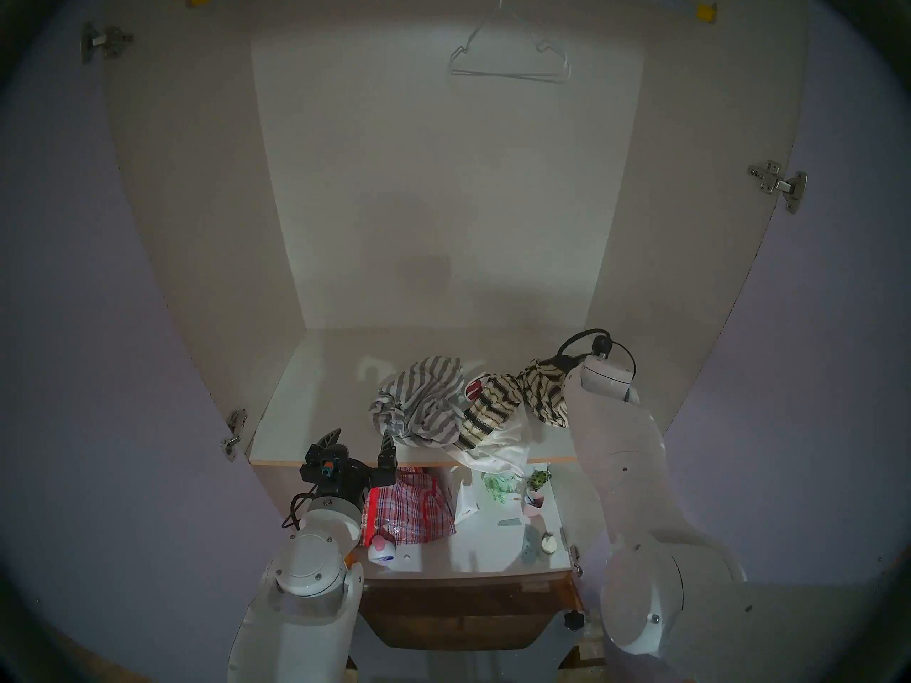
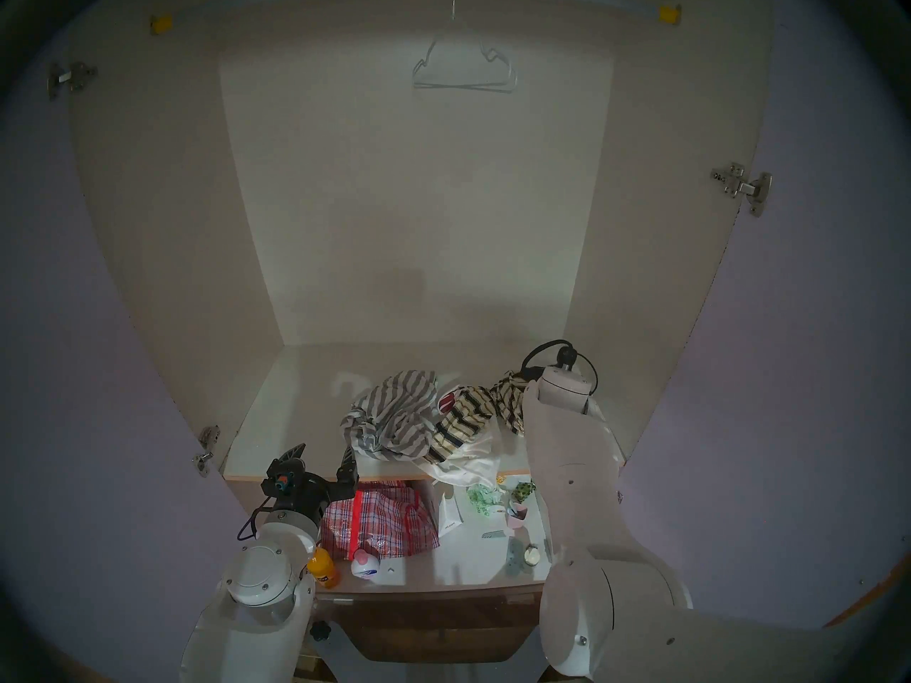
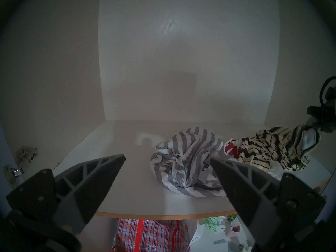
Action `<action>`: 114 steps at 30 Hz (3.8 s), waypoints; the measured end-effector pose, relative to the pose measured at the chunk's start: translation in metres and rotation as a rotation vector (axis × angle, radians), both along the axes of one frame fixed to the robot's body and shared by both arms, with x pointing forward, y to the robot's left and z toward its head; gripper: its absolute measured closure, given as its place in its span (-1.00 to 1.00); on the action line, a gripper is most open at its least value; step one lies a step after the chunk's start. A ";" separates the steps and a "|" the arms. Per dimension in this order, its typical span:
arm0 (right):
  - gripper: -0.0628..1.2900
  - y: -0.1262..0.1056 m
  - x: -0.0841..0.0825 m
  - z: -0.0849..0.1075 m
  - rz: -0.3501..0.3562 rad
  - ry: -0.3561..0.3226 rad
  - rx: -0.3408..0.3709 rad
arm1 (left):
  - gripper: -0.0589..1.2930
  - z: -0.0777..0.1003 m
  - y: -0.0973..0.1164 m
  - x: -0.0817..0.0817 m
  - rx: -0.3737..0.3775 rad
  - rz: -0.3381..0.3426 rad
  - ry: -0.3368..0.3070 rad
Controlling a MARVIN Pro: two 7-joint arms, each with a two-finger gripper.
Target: Sort tops into two piles: light colors and dark colors
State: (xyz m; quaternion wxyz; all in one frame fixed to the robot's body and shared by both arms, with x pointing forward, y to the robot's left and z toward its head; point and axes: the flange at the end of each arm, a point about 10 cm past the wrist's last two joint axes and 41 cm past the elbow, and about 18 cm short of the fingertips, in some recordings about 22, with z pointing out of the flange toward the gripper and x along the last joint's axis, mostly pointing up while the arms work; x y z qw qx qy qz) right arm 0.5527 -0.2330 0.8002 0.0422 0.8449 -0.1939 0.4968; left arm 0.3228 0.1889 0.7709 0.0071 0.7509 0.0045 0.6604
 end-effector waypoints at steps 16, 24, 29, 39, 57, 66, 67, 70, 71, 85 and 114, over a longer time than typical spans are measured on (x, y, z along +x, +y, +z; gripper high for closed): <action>-0.94 0.017 0.019 -0.014 0.043 0.239 0.376 | -0.96 0.000 0.000 0.000 0.000 0.000 0.001; -0.94 0.002 0.028 -0.039 0.021 0.177 0.305 | -0.96 0.000 0.000 0.000 0.000 0.000 0.001; 0.94 -0.004 0.027 -0.054 0.028 0.219 0.291 | -0.96 0.000 0.000 0.000 0.000 0.000 0.001; 0.94 -0.006 0.050 -0.020 0.108 -0.065 0.112 | -0.96 -0.001 0.000 0.000 0.000 0.001 0.002; 0.91 -0.054 0.023 0.003 0.020 -0.103 -0.125 | -0.96 0.000 0.000 0.000 0.000 0.000 0.001; -0.93 0.001 0.018 -0.011 0.279 0.003 -0.062 | -0.96 -0.001 0.000 0.000 0.000 0.000 0.002; -0.93 0.006 0.018 -0.006 0.306 -0.020 -0.060 | -0.96 -0.001 0.000 0.000 0.000 0.000 0.002; -0.93 0.033 0.017 0.016 0.439 -0.114 -0.034 | -0.96 -0.001 0.000 0.000 0.000 0.001 0.002; -0.93 0.041 0.015 0.023 0.486 -0.144 -0.024 | -0.96 -0.001 0.000 0.000 0.000 0.000 0.002; -0.93 0.046 0.007 -0.026 0.287 0.111 0.010 | -0.96 -0.002 0.000 0.000 0.000 0.002 0.003; -0.93 0.091 0.013 -0.051 0.464 0.183 0.226 | -0.96 -0.001 0.000 0.000 0.000 0.000 0.002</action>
